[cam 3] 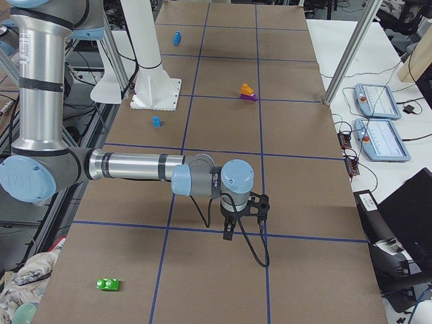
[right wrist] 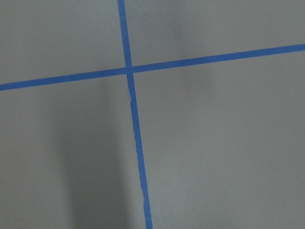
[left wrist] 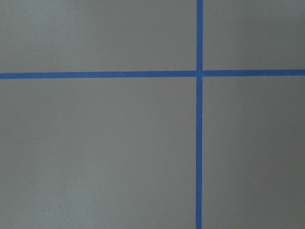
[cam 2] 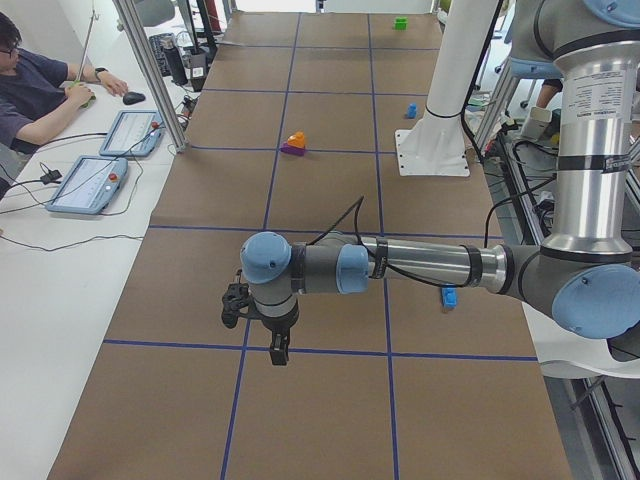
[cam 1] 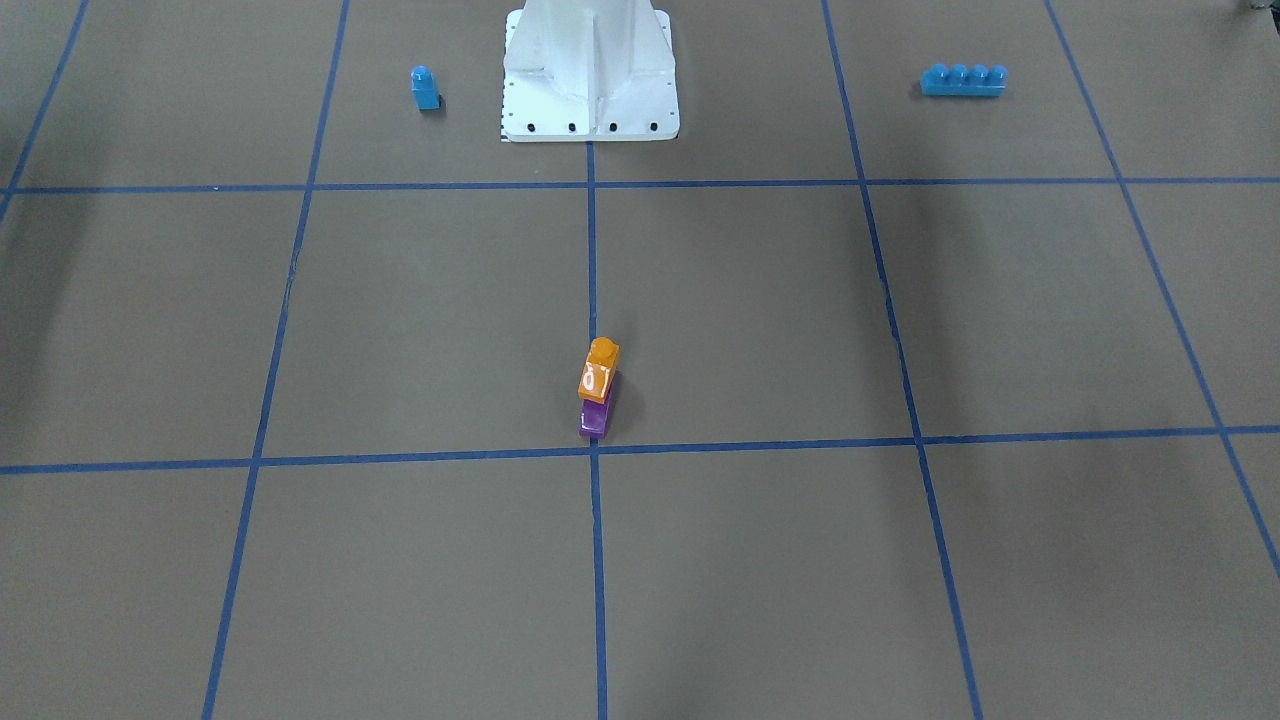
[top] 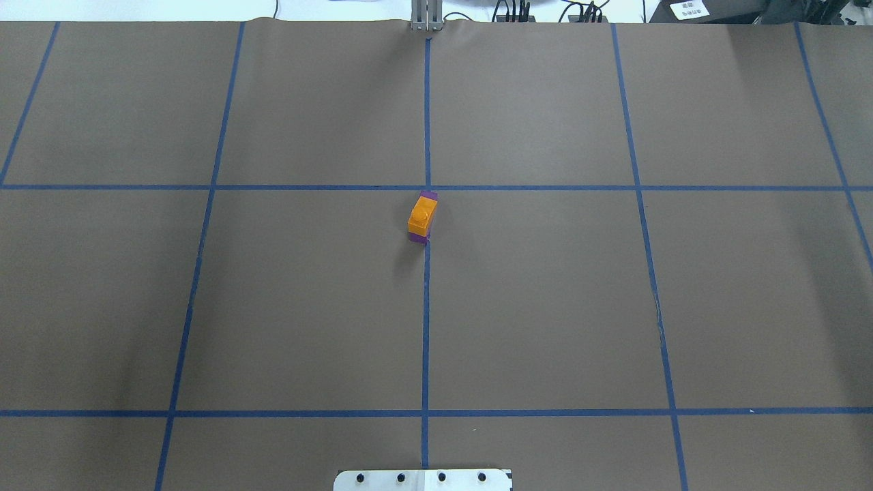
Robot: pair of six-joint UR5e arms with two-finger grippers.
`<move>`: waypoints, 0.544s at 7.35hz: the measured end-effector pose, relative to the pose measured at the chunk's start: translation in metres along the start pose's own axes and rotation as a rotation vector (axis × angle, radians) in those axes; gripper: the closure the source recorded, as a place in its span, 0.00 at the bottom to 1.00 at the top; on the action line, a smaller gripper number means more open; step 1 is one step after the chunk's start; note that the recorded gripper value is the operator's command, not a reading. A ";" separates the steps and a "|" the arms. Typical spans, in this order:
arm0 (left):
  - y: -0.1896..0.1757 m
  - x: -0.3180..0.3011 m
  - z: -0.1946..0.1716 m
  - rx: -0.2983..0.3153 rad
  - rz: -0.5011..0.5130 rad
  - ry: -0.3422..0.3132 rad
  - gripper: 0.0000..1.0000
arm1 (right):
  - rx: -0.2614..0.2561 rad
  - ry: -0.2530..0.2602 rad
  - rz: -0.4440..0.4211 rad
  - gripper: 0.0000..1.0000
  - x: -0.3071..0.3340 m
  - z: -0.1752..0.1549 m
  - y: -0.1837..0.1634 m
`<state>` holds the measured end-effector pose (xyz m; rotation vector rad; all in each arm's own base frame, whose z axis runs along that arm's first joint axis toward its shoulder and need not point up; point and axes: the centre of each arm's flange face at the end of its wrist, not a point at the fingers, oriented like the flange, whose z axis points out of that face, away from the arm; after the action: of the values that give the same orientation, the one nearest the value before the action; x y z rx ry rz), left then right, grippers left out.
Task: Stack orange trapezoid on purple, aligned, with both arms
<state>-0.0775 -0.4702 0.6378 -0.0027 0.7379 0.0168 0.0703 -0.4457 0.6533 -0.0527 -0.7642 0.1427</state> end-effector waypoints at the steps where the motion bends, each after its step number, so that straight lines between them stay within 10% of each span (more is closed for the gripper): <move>1: 0.000 0.000 0.001 0.001 0.010 0.000 0.00 | 0.000 0.000 0.000 0.00 0.000 0.000 0.000; 4: 0.001 -0.001 0.002 0.002 0.042 0.007 0.00 | 0.000 -0.001 0.001 0.00 0.000 0.000 0.000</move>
<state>-0.0770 -0.4689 0.6405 0.0152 0.7445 0.0565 0.0702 -0.4457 0.6532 -0.0530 -0.7657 0.1436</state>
